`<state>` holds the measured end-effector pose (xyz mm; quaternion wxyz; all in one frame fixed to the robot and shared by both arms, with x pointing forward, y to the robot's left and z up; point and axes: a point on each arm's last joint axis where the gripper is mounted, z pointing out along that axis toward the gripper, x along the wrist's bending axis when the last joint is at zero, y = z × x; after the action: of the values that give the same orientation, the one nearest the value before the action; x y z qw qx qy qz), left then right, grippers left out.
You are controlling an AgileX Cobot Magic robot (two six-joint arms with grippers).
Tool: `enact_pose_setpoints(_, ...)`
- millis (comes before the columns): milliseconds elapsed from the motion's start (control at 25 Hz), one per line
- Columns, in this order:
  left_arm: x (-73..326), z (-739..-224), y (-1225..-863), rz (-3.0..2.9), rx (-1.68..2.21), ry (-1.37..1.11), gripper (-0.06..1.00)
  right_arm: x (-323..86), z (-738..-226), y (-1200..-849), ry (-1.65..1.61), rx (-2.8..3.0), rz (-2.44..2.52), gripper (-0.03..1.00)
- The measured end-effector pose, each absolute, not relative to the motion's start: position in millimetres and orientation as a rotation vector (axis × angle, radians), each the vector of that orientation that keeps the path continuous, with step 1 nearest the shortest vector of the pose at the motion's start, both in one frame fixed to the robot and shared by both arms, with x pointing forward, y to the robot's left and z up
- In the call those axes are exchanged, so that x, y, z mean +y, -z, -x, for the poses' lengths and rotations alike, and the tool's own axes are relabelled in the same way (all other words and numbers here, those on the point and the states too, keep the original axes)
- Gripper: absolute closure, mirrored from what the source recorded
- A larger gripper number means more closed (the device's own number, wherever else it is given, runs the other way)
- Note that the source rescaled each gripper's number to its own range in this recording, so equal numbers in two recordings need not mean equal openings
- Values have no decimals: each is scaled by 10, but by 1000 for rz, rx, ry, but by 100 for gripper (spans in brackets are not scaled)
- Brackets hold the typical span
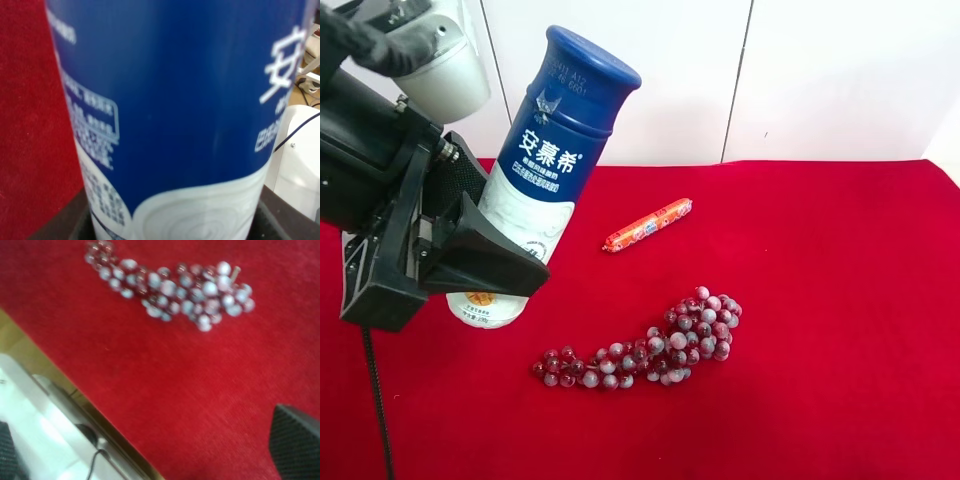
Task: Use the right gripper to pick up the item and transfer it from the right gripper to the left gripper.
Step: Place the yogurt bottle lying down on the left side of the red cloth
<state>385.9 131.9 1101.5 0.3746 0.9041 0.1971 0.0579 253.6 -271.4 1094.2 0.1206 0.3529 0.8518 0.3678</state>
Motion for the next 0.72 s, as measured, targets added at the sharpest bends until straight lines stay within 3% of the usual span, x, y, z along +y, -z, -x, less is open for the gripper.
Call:
enact_pose_setpoints(520, 1319, -3859, -11015, -2315, 505, -148, 87, -2943, -2402, -10512, -1061, 2353, -1159, -3)
enact_pose_setpoints(720, 1319, -3859, -11015, -2315, 505, -148, 87, -2941, -2403, -10504, -1060, 2354, -1166, -3)
